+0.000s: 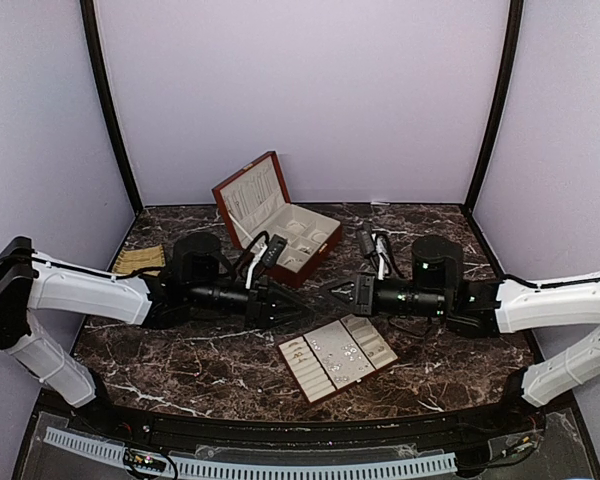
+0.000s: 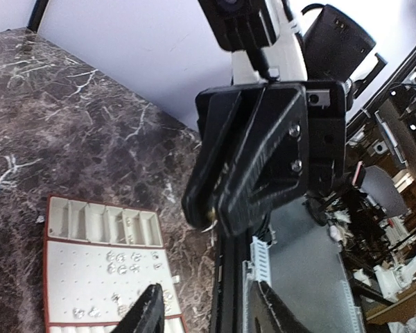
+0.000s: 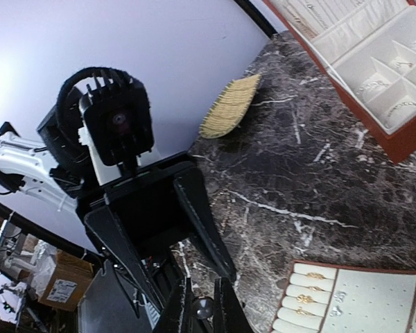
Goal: Organize the mixed jewelry
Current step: Pass from the left arm to the right, then insert the earring into the earring holder.
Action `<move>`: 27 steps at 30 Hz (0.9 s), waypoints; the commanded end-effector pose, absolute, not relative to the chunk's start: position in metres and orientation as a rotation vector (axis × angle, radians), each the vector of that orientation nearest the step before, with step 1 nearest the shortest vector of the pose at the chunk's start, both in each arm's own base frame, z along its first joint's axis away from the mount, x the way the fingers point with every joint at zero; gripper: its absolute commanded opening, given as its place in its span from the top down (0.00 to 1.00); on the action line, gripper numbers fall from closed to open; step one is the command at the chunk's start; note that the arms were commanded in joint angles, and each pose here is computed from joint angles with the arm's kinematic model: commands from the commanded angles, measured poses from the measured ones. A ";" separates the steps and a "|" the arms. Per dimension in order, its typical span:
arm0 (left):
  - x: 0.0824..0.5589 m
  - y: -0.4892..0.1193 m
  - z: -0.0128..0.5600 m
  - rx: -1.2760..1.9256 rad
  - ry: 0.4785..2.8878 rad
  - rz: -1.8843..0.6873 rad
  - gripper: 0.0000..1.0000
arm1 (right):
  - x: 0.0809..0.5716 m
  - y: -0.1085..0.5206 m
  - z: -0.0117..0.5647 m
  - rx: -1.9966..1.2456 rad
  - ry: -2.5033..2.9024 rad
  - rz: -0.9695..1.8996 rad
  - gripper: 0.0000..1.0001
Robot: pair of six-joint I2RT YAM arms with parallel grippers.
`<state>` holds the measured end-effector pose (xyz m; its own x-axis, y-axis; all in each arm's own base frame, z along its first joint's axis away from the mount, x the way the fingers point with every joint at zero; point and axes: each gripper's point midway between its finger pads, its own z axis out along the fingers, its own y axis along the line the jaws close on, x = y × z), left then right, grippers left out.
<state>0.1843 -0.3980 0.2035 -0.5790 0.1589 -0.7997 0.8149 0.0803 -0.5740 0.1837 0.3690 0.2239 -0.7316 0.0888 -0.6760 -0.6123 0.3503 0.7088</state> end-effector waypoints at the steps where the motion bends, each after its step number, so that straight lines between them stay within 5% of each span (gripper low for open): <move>1: 0.189 -0.374 0.193 0.941 1.883 -1.348 0.50 | 0.198 0.350 0.199 -0.488 2.135 1.113 1.00; 12: 0.209 -0.340 0.094 0.841 2.387 -0.991 0.46 | 0.193 0.352 0.131 -0.546 2.404 0.735 1.00; 27: 0.207 -0.339 0.052 0.830 2.575 -0.930 0.46 | 0.189 0.366 0.081 -0.571 2.511 0.587 1.00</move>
<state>0.2053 -0.3397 0.0505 -0.7896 0.4187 -0.4486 0.6098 0.6174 -0.4970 0.1845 0.3607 0.0750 -0.8014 -0.2868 -0.5249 -0.4941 0.8121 0.3105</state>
